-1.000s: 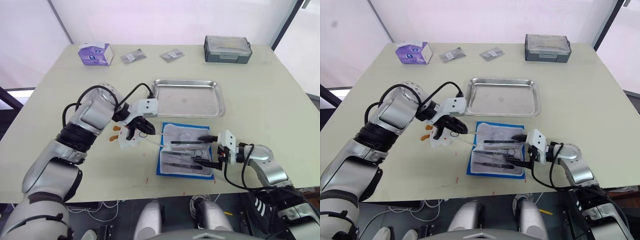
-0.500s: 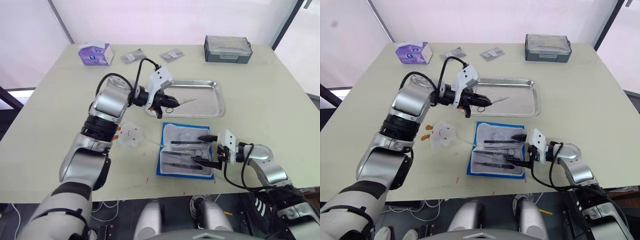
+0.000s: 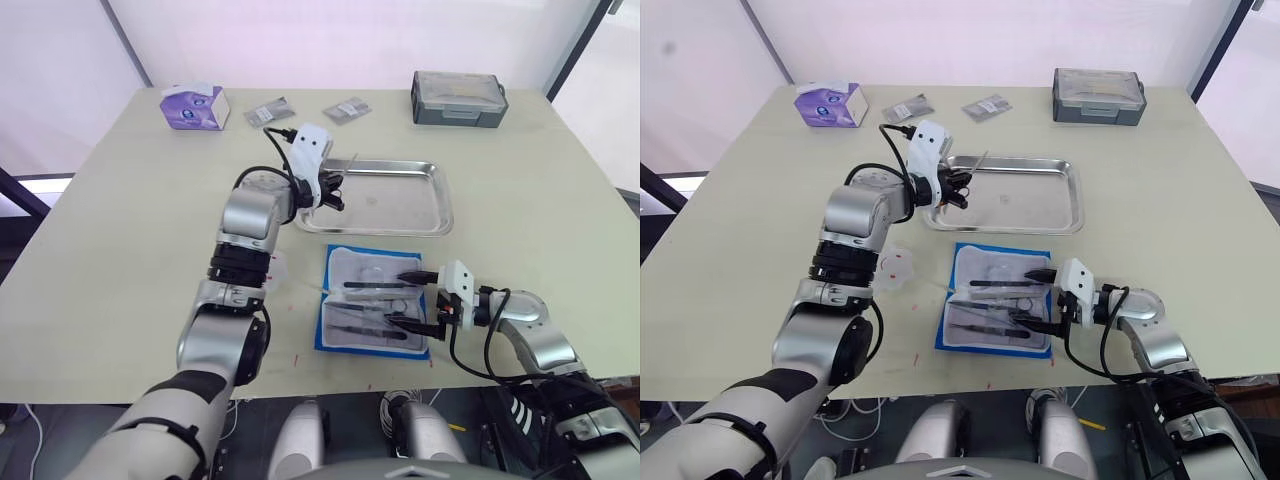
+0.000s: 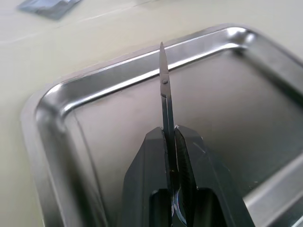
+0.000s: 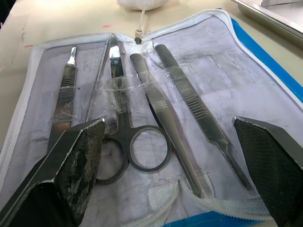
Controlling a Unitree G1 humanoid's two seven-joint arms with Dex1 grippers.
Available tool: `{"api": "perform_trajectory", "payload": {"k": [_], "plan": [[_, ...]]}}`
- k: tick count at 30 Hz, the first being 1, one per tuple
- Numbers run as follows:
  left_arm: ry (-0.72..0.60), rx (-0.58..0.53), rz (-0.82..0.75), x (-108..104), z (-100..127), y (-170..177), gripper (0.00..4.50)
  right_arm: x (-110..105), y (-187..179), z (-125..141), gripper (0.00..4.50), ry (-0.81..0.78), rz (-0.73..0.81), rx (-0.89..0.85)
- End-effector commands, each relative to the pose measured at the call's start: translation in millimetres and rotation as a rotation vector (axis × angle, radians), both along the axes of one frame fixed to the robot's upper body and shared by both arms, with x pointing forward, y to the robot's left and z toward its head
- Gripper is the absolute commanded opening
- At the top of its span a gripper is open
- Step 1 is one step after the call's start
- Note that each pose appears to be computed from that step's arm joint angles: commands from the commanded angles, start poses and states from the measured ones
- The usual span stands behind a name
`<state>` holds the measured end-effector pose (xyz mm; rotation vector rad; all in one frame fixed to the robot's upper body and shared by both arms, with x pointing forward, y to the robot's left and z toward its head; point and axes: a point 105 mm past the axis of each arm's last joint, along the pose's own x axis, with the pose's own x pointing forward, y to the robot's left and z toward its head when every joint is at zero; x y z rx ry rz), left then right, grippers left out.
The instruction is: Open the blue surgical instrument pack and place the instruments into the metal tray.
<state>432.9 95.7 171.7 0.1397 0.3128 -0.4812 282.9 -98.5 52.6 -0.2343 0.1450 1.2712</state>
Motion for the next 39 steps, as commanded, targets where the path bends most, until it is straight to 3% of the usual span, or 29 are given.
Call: {"api": "perform_trajectory", "payload": {"k": [1,10,15,26,34,39], "plan": [[-0.067,-0.006,0.037,6,10,-2,0.03,-15,-15,-49,4.50,0.188,-0.051,-0.105],[-0.043,-0.023,0.186,22,-10,-1,0.03,-15,-19,-49,4.50,0.192,-0.058,-0.110],[-0.009,0.025,0.280,26,-29,4,0.03,-15,-18,-47,4.50,0.186,-0.054,-0.109],[0.079,-0.043,0.302,25,-47,2,0.03,-14,-17,-46,4.50,0.178,-0.056,-0.103],[0.053,-0.032,0.333,26,-42,7,3.52,-15,-17,-46,4.50,0.177,-0.056,-0.102],[0.011,-0.056,0.303,25,-26,-1,3.52,-13,-16,-45,4.50,0.172,-0.054,-0.100]]}}
